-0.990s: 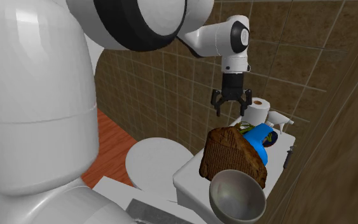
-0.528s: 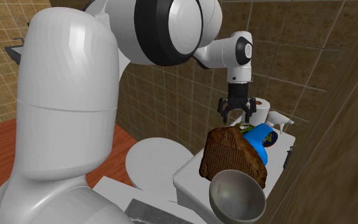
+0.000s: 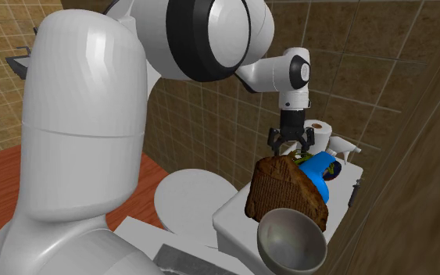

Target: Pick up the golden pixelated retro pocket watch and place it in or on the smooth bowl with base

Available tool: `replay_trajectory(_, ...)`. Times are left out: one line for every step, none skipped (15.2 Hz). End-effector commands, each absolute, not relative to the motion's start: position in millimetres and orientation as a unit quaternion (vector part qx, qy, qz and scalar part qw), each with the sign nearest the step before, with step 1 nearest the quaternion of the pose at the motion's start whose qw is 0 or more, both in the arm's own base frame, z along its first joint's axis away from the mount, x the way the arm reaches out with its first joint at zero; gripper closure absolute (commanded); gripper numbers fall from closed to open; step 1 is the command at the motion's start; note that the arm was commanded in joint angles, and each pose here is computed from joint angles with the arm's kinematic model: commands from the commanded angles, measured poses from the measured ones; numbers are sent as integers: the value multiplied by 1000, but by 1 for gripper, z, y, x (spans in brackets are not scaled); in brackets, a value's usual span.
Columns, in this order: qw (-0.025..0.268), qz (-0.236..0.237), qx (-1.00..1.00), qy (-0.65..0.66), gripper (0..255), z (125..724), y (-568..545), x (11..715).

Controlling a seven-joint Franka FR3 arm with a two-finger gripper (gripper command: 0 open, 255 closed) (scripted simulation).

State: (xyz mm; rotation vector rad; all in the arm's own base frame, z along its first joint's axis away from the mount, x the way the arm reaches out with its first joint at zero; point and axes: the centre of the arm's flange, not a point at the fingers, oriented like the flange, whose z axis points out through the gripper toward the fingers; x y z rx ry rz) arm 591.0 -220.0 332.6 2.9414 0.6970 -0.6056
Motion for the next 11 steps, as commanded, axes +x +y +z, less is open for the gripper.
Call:
replay_trajectory(29,-196,954,226,0,332,-220,591)
replay_trajectory(29,-196,954,226,0,332,-220,591)
replay_trajectory(29,-196,954,226,0,332,-220,591)
replay_trajectory(29,-196,954,226,255,332,-220,591)
replay_trajectory(29,-196,954,226,255,332,-220,591)
replay_trajectory(29,-196,954,226,255,332,-220,591)
replay_trajectory(29,-196,954,226,255,332,-220,591)
replay_trajectory(29,-196,954,226,255,332,-220,591)
replay_trajectory(29,-196,954,226,255,332,-220,591)
replay_trajectory(29,-196,954,226,255,332,-220,591)
replay_trajectory(29,-196,954,226,255,332,-220,591)
